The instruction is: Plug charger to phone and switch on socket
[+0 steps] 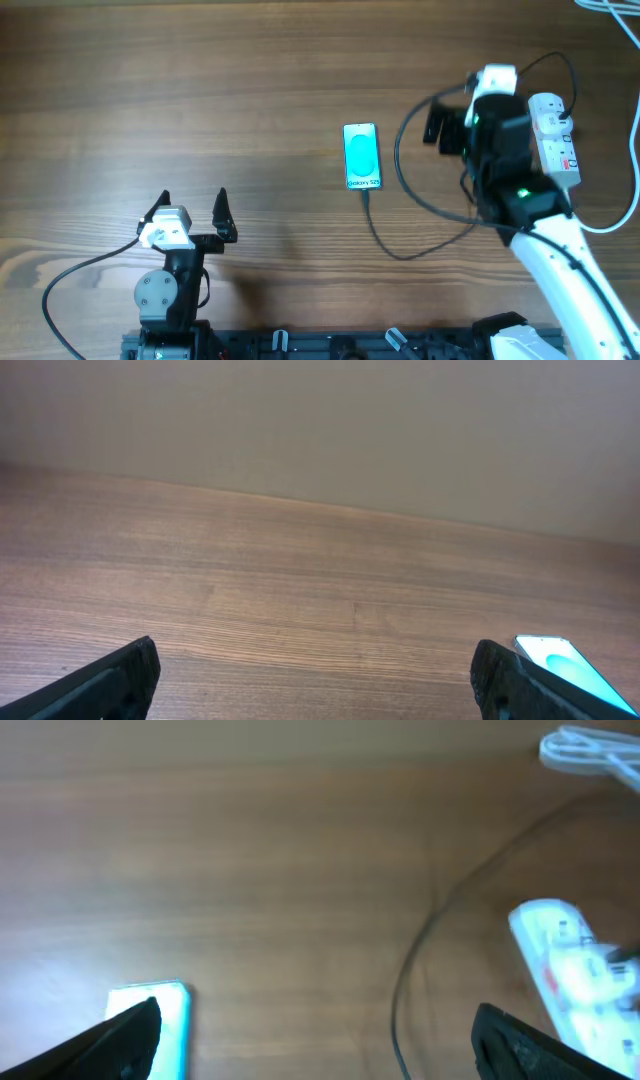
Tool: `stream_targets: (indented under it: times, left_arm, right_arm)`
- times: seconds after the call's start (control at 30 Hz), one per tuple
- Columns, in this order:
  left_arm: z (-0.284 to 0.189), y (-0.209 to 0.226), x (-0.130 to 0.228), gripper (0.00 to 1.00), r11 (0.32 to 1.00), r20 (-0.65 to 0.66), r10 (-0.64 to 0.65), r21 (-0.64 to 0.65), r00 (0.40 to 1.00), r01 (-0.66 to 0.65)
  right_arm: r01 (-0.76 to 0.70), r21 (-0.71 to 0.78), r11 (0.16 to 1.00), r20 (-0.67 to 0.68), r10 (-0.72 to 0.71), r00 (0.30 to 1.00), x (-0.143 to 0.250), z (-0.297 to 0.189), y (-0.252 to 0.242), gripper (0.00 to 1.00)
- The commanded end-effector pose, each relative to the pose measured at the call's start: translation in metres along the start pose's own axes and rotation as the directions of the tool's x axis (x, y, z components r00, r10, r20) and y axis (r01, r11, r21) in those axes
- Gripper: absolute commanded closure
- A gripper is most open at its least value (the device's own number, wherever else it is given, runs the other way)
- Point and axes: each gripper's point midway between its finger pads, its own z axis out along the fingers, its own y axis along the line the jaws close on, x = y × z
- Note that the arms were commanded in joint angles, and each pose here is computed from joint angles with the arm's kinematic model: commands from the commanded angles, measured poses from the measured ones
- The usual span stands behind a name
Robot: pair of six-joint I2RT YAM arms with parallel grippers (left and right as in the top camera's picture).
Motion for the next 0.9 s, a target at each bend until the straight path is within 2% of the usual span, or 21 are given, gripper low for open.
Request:
stream_targets:
  times: [0.0, 0.1, 0.2, 0.43, 0.7, 0.87]
  left_arm:
    - [0.0, 0.001, 0.001, 0.0, 1.0, 0.001, 0.016, -0.009, 1.0, -0.016]
    - [0.0, 0.001, 0.001, 0.0, 1.0, 0.001, 0.016, -0.009, 1.0, -0.016]
    - [0.0, 0.001, 0.001, 0.0, 1.0, 0.001, 0.016, -0.009, 1.0, -0.016]
    - [0.0, 0.001, 0.001, 0.0, 1.0, 0.001, 0.016, -0.009, 1.0, -0.016]
    - [0.0, 0.001, 0.001, 0.0, 1.0, 0.001, 0.016, -0.009, 1.0, -0.016]
    - [0.0, 0.001, 0.001, 0.0, 1.0, 0.001, 0.016, -0.009, 1.0, -0.016]
  right_arm:
    - [0.027, -0.003, 1.0, -0.035, -0.027, 0.999, 0.055, 0.019, -0.007, 0.0]
    - [0.019, -0.016, 1.0, -0.023, -0.019, 1.0, 0.08, 0.025, -0.01, 0.0]
    - [0.034, -0.043, 0.999, -0.077, -0.037, 0.996, 0.115, 0.026, -0.012, 0.0]
    - [0.208, -0.302, 0.93, -0.074, -0.241, 0.968, 0.166, 0.021, 0.016, 0.0]
    - [0.178, -0.329, 0.927, 0.065, -0.165, 0.984, 0.189, 0.01, 0.006, 0.0]
    - [0.158, -0.32, 0.934, 0.096, -0.134, 0.986, 0.191, 0.004, -0.001, 0.0]
